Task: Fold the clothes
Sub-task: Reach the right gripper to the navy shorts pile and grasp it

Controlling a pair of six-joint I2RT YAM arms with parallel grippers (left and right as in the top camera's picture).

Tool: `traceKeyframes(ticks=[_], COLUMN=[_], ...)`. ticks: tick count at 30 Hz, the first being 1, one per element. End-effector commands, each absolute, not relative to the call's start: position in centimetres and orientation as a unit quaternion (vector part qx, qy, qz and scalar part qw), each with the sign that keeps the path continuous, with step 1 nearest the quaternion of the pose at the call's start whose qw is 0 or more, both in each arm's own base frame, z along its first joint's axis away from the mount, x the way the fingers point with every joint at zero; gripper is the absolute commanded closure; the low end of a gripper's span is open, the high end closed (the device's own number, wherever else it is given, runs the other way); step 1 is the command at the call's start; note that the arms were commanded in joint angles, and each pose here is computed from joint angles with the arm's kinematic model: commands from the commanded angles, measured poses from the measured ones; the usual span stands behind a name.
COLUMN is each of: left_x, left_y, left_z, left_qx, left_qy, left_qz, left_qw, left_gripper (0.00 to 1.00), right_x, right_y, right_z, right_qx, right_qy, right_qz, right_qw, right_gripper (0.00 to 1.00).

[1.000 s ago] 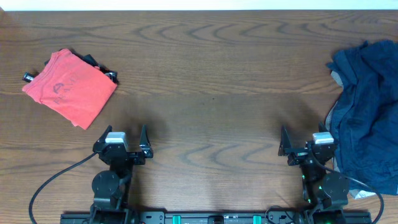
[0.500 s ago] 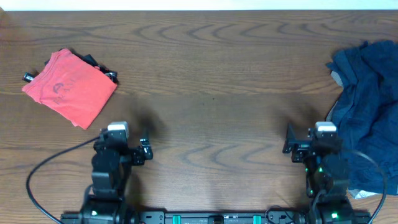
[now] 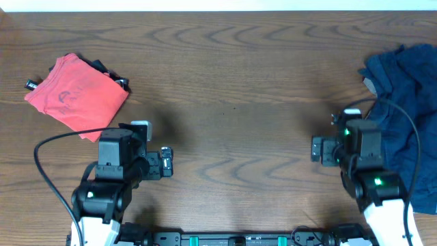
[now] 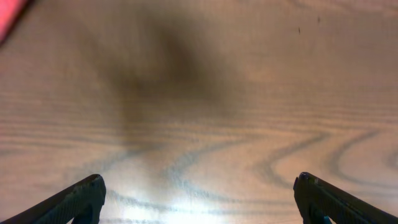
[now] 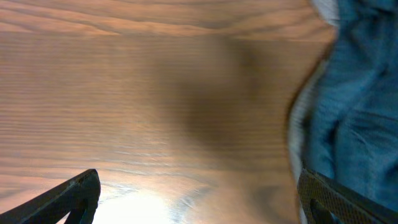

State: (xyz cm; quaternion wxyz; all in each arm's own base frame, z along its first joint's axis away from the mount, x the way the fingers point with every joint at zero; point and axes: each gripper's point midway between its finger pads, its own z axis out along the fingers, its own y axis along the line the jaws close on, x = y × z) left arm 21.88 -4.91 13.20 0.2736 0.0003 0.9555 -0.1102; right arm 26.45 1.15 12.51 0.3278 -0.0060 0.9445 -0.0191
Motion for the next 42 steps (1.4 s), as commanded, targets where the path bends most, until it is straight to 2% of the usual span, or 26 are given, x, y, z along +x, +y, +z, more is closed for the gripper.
traceKeyframes(ticks=[1, 7, 12, 19, 22, 27, 40, 42], left_x=[21.6, 21.3, 21.3, 21.3, 21.3, 21.3, 21.3, 21.3], left_y=[-5.6, -5.6, -5.6, -5.6, -5.6, -5.6, -5.6, -5.6], left_z=[13.4, 13.1, 13.1, 13.1, 13.1, 13.1, 13.1, 13.1], left_qx=[0.001, 0.000, 0.000, 0.000, 0.000, 0.000, 0.000, 0.000], left_qy=[0.958, 0.961, 0.961, 0.961, 0.961, 0.961, 0.961, 0.961], left_qz=[-0.130, -0.128, -0.128, -0.128, -0.128, -0.128, -0.128, -0.128], left_qw=[0.255, 0.243, 0.244, 0.244, 0.243, 0.244, 0.244, 0.244], left_gripper=[0.02, 0.02, 0.02, 0.02, 0.02, 0.02, 0.02, 0.02], right_x=[27.3, 26.8, 25.8, 24.3, 23.8, 23.5, 23.4, 23.4], right_y=[2.4, -7.2, -10.7, -13.5, -14.5, -15.7, -16.1, -16.1], right_z=[13.1, 13.0, 11.3, 8.3, 7.7, 7.0, 4.1, 4.0], right_qx=[-0.007, 0.200, 0.260, 0.307, 0.340, 0.359, 0.356, 0.356], right_qy=[0.945, 0.907, 0.895, 0.893, 0.881, 0.874, 0.882, 0.882], right_qz=[0.020, -0.183, -0.229, -0.251, -0.257, -0.262, -0.269, -0.269], right_qw=[0.326, 0.324, 0.282, 0.214, 0.205, 0.195, 0.152, 0.151], right_gripper=[0.01, 0.01, 0.01, 0.15, 0.18, 0.27, 0.32, 0.36])
